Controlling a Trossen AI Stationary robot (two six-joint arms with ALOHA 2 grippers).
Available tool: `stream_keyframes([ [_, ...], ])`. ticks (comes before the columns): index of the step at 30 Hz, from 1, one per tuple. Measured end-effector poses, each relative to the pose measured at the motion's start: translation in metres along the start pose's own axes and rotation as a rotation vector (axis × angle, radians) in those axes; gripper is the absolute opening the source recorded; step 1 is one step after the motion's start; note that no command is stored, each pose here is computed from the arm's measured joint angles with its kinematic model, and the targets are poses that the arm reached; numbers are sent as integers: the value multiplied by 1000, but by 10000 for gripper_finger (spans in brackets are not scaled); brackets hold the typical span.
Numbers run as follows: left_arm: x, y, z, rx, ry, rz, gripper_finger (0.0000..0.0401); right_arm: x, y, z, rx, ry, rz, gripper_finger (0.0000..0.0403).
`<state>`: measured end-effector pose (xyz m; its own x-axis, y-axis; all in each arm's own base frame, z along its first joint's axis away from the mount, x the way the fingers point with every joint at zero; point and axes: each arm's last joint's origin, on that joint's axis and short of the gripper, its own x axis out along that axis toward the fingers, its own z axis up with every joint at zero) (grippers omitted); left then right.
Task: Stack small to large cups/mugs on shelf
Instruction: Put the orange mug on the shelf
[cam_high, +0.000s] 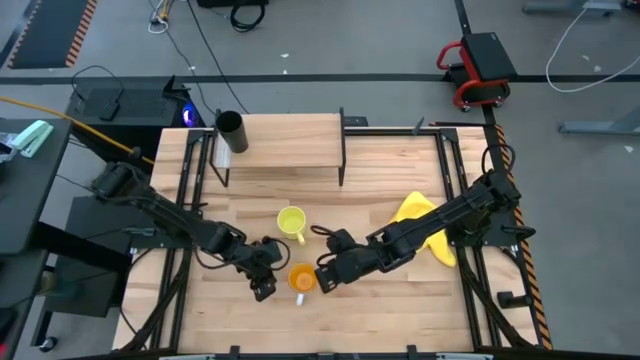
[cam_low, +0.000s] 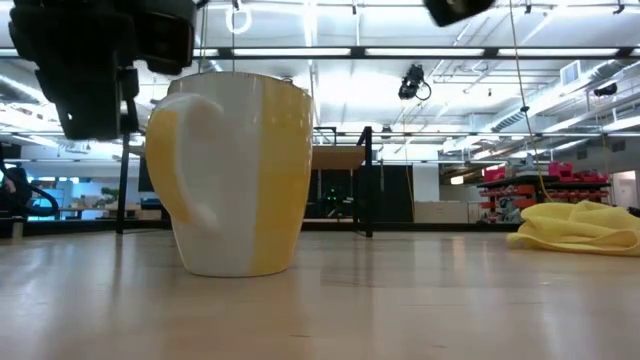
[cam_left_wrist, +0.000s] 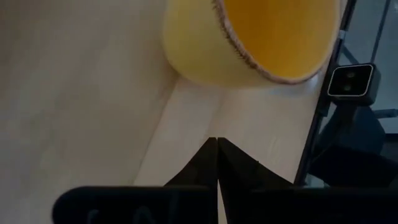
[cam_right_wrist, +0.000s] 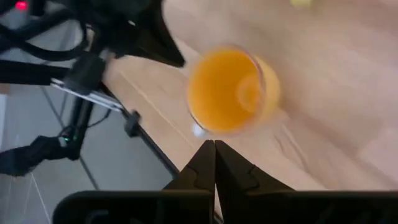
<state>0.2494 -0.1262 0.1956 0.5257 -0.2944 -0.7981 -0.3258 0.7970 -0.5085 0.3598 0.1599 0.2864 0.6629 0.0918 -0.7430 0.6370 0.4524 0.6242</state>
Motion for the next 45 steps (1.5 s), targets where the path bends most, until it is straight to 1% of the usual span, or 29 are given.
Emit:
stream_keyframes([
  [2, -9, 2, -1, 5, -11, 28, 16, 1, 4, 6, -20, -46, 40, 17],
  [4, -16, 5, -3, 0, -18, 70, 21, 0, 6, 8, -30, -57, 62, 19],
  [8, -29, 5, -6, -5, -60, 95, 26, -4, 3, 14, -24, -21, 43, 20],
  [13, -35, 4, -6, 3, -92, 86, 19, -8, -3, 17, 38, 46, -1, 21],
  [16, -34, 5, -6, 10, -90, 104, 13, -8, -3, 16, 73, 60, 2, 23],
  [21, -34, 7, -7, 17, -95, 128, 11, -6, -3, 16, 79, 68, 0, 23],
  [24, -34, 8, -7, 18, -88, 144, 17, -5, -4, 21, 64, 58, 0, 23],
  [27, -34, 8, -7, 15, -101, 146, 24, -4, -7, 29, 1, 44, -16, 23],
  [31, -34, 4, -3, 2, -143, 103, 28, 4, -12, 38, -78, 41, -43, 27],
  [34, -30, -1, 0, 6, -170, 62, 25, 12, -13, 38, -117, 75, -47, 43],
  [38, -22, -1, 0, 6, -158, 68, 18, 20, -17, 36, -130, 101, -73, 80],
  [42, -9, 0, -3, 3, -93, 73, 18, 19, -19, 36, -84, 97, -99, 116],
  [45, 1, -2, -5, 9, -57, 51, 23, 19, -22, 36, -65, 88, -135, 131],
])
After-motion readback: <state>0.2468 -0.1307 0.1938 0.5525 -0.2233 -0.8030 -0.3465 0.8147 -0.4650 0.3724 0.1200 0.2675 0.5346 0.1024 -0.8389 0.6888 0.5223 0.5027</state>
